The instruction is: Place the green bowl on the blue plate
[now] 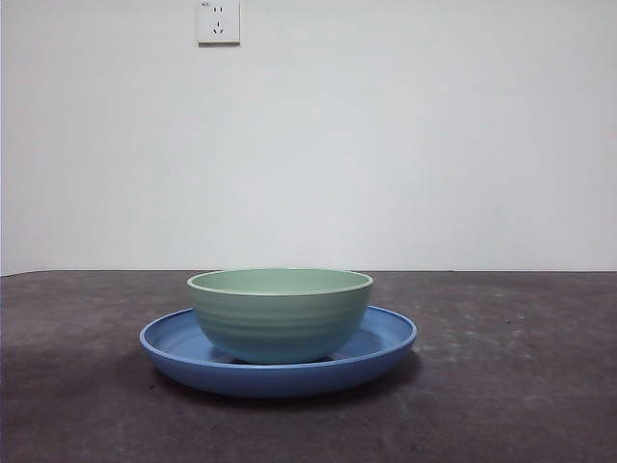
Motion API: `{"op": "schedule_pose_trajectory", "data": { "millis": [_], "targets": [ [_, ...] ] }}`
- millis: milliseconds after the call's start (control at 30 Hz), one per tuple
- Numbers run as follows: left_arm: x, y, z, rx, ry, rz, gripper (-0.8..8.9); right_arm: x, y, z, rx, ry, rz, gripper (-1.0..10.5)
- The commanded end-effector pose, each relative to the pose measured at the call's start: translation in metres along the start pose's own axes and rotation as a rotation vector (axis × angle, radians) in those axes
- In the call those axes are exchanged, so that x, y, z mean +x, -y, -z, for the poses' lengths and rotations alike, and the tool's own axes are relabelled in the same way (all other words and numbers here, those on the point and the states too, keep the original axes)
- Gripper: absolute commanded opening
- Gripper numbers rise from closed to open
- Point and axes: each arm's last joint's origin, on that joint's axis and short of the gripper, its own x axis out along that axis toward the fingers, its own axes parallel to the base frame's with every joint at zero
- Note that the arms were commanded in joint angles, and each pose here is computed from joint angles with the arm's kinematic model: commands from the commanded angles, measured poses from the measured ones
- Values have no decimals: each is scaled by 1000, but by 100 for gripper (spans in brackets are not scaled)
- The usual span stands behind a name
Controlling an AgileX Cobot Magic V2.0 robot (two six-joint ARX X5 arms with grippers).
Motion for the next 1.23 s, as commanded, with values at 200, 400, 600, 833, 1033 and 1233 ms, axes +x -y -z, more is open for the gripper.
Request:
{"op": "schedule_pose_trajectory", "data": {
  "millis": [200,400,600,833,1033,1233],
  "targets": [
    [-5,0,-3,-3,29,6,60,-1,-1,-2,4,8,-6,19],
    [-11,-11,-1,-72,81,-145,60,-1,-1,-2,4,9,-4,18],
    [-4,-30,12,-169,112,-397,60,-1,-1,-2,4,9,-4,19],
    [25,-59,37,-101,183,-627,60,-1,-1,-2,4,9,-4,18],
    [48,-75,84,-102,234,-690,60,-1,-1,-2,4,9,-4,18],
    [54,-81,113,-119,241,-728,60,-1,-1,-2,4,9,-4,18]
  ]
}}
